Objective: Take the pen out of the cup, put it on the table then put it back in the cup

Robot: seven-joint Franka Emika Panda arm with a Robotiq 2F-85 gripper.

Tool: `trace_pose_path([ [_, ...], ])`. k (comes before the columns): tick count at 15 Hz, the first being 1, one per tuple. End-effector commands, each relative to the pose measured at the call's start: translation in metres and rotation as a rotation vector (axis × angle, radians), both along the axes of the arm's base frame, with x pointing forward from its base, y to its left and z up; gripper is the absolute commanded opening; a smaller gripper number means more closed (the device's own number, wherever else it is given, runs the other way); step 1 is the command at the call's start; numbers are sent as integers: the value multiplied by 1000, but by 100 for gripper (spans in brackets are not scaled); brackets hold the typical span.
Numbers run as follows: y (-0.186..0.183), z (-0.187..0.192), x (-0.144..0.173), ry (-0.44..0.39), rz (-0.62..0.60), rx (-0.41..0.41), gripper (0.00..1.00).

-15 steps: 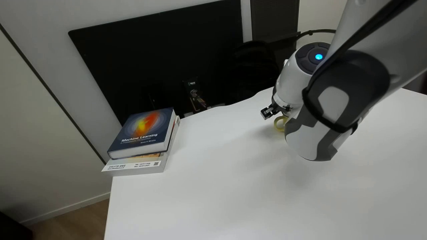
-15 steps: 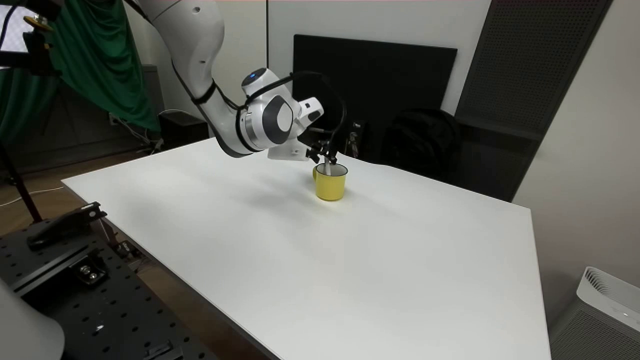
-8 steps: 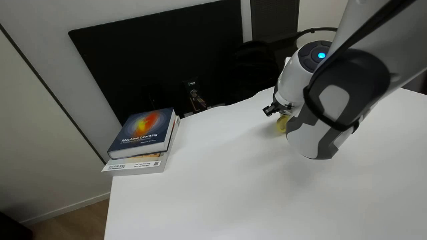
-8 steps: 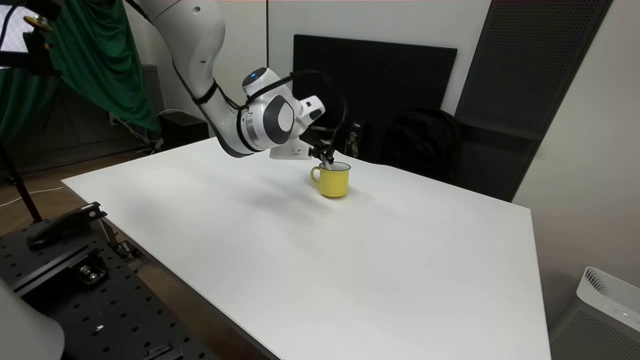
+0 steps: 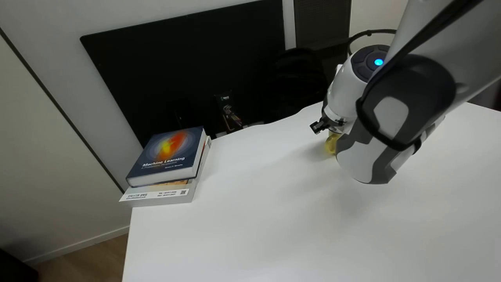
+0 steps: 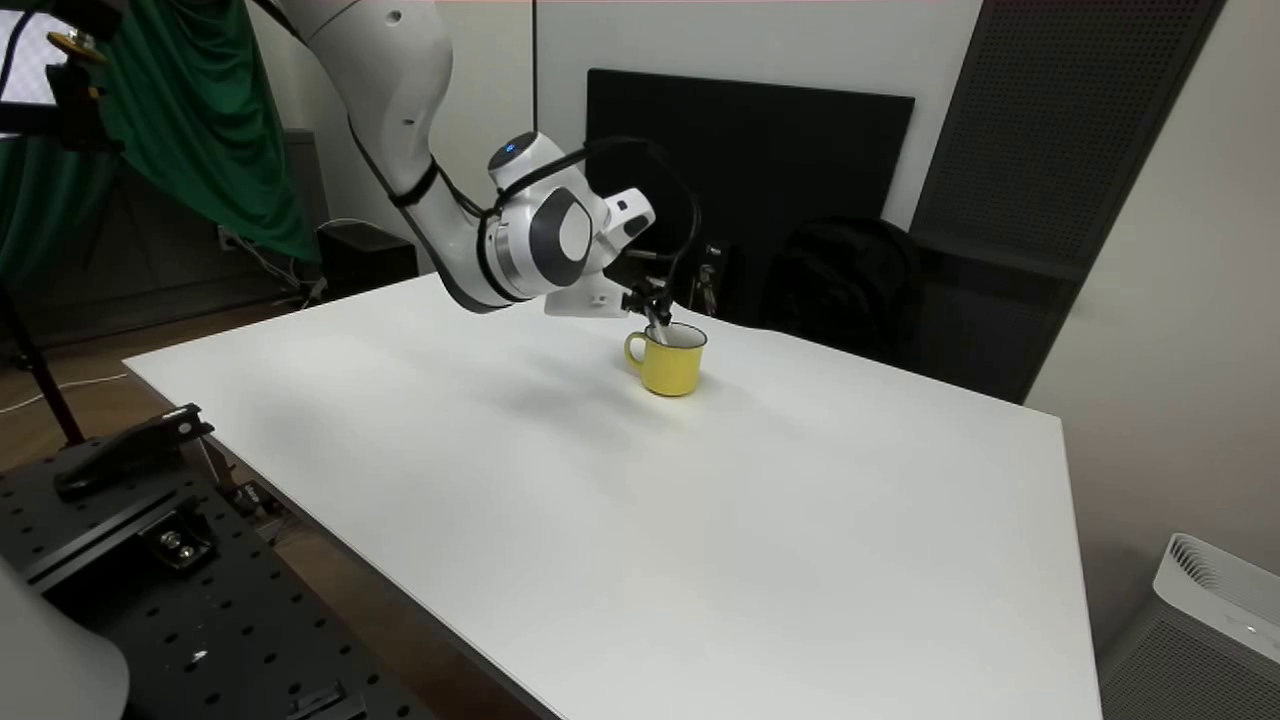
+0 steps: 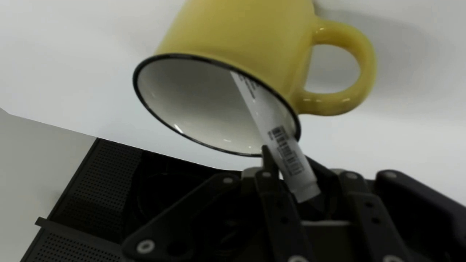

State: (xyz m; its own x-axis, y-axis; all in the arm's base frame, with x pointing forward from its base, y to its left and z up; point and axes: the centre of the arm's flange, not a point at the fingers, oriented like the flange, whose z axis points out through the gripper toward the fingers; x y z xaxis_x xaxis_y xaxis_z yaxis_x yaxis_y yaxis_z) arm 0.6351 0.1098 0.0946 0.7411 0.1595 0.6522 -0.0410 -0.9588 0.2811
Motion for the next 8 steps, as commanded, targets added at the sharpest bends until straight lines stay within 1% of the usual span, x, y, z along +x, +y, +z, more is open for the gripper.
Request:
trace_pose_path([
  [1, -15, 24, -18, -48, -80, -22, 2],
  [2, -18, 34, -10, -72, -94, -11, 0],
  [3, -19, 43, -3, -95, -105, -7, 2],
  [6, -24, 72, 16, -165, -138, 12, 2],
  [8, -27, 92, 28, -194, -149, 16, 2],
])
